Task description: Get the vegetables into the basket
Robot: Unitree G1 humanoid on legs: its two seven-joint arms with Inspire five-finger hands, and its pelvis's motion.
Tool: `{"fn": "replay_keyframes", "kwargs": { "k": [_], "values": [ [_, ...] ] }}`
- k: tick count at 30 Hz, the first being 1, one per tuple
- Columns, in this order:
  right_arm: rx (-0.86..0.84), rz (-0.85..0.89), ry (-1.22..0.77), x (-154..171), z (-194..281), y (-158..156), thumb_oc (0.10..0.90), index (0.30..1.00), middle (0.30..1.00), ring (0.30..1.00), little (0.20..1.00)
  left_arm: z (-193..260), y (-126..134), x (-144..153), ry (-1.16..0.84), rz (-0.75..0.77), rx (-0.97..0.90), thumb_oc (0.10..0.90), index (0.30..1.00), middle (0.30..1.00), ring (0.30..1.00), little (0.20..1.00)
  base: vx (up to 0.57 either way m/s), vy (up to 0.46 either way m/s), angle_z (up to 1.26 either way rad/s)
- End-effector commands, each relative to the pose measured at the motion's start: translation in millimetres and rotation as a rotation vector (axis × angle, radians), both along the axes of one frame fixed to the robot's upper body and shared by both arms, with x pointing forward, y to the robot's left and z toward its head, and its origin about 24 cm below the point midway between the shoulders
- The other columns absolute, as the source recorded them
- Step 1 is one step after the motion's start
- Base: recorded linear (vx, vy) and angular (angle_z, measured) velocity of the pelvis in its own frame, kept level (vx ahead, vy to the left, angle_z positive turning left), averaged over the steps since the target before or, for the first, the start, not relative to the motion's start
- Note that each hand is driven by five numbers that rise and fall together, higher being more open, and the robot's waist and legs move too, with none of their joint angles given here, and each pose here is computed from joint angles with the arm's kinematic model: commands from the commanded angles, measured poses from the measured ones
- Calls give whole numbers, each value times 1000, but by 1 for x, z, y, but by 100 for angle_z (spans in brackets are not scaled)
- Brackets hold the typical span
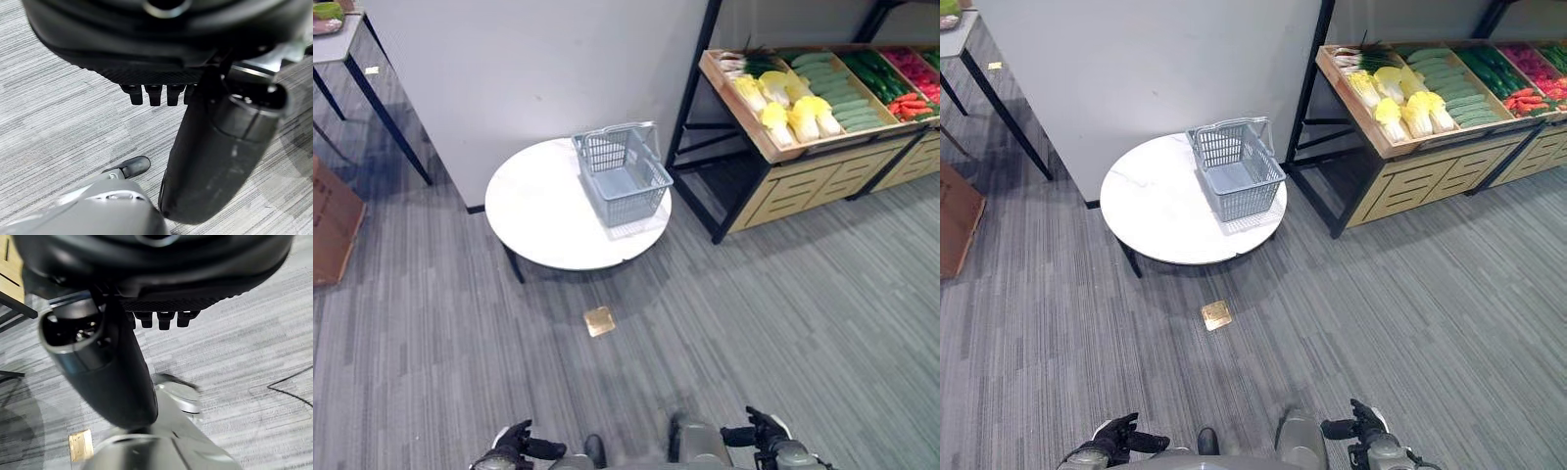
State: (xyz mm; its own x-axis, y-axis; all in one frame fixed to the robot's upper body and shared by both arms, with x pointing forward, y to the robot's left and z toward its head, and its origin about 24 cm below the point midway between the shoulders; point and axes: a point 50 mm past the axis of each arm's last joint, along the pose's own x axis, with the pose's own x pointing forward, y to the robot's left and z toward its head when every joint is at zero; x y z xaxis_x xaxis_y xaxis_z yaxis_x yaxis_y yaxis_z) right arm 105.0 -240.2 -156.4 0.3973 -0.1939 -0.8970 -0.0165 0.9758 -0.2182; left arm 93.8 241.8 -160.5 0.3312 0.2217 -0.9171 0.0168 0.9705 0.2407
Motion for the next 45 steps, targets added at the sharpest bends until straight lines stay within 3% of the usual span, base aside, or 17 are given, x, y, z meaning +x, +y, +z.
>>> {"fn": "replay_keyframes", "kwargs": {
  "k": [1,8,16,24,29,45],
  "values": [
    [7,54,-63,24,6,5,900,1000,1000,1000,1000,0,-1,-2,-10,-6,-10,900,1000,1000,1000,1000,380,-182,33],
    [1,66,-53,18,6,-2,900,1000,1000,1000,1000,-6,-12,-16,28,21,-55,900,1000,1000,1000,1000,347,-265,62],
    [-50,24,-25,8,8,-20,900,1000,1000,1000,1000,-3,-22,5,-44,3,-89,900,1000,1000,1000,1000,169,-206,27],
    [-66,21,23,-7,4,-22,900,1000,1000,1000,1000,-6,-21,-8,-14,15,-77,900,1000,1000,1000,1000,269,95,-12],
    [-40,17,41,-13,1,-15,900,1000,1000,1000,1000,-6,-22,-10,14,-83,-63,900,1000,1000,1000,1000,235,231,-47],
    [-2,58,-37,15,4,2,900,1000,1000,1000,1000,0,2,-5,10,-62,1,900,1000,1000,1000,1000,106,146,-5]
  ]
}}
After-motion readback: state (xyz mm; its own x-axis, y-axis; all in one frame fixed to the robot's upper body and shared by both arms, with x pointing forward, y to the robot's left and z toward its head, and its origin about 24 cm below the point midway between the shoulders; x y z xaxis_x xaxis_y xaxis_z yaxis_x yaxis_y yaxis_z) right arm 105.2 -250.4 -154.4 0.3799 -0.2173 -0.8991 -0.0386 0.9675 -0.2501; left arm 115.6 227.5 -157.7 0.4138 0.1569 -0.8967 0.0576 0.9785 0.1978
